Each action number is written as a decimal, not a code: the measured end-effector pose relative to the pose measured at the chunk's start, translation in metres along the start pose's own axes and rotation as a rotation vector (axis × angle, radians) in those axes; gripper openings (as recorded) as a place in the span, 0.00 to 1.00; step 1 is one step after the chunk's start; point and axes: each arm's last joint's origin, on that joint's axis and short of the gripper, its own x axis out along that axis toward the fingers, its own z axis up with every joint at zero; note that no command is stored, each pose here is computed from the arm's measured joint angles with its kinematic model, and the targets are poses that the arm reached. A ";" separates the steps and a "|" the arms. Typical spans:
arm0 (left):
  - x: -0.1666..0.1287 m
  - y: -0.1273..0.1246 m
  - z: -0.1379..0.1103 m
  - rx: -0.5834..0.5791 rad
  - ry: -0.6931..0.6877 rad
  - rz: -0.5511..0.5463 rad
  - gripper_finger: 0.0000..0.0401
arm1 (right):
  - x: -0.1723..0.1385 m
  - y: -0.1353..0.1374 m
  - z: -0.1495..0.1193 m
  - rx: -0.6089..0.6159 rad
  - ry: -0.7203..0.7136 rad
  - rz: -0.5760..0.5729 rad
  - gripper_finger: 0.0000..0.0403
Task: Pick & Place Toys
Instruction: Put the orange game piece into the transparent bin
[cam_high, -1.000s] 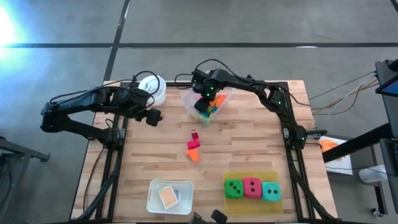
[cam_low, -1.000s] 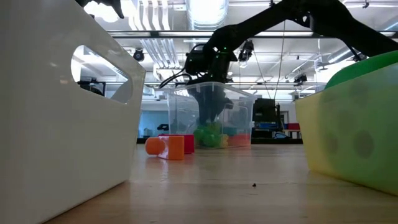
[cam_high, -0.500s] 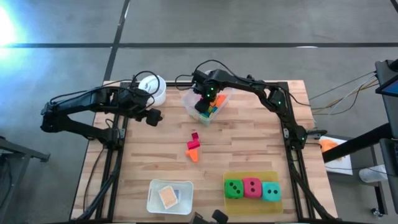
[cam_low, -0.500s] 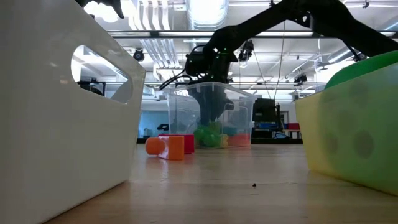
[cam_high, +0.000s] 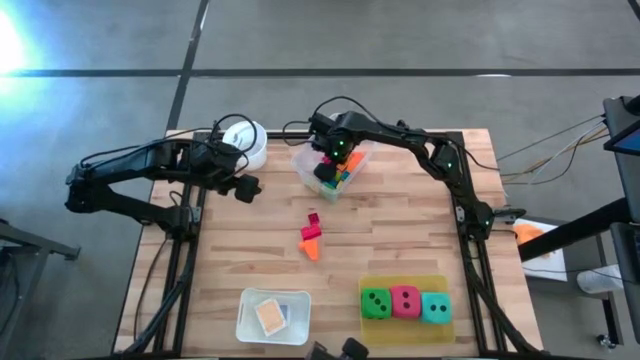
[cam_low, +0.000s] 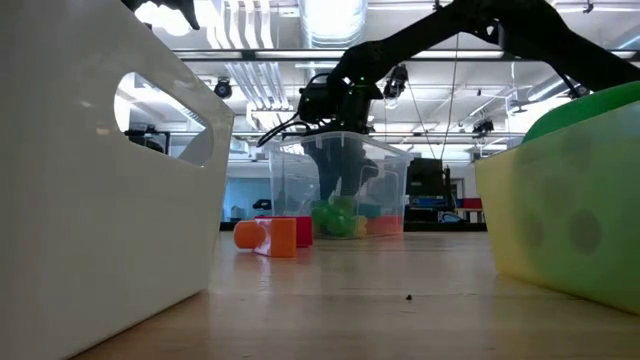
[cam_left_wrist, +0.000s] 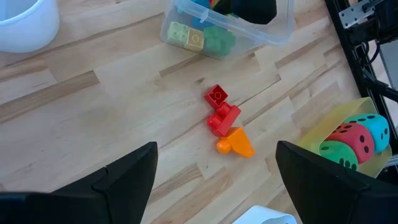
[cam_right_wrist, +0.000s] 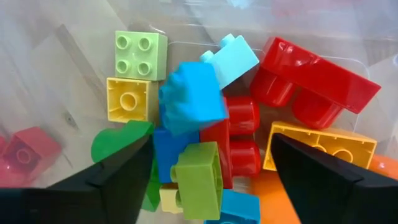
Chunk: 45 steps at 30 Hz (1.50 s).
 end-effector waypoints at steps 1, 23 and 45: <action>0.000 0.000 0.000 0.000 0.000 -0.001 0.82 | 0.000 0.000 0.000 0.000 0.002 0.000 0.79; 0.015 -0.020 0.005 0.097 -0.033 -0.068 0.82 | -0.128 0.035 -0.043 -0.012 -0.131 -0.021 0.92; 0.159 -0.078 -0.034 -0.019 0.170 0.183 0.82 | -0.221 0.066 -0.180 0.130 -0.338 -0.060 0.92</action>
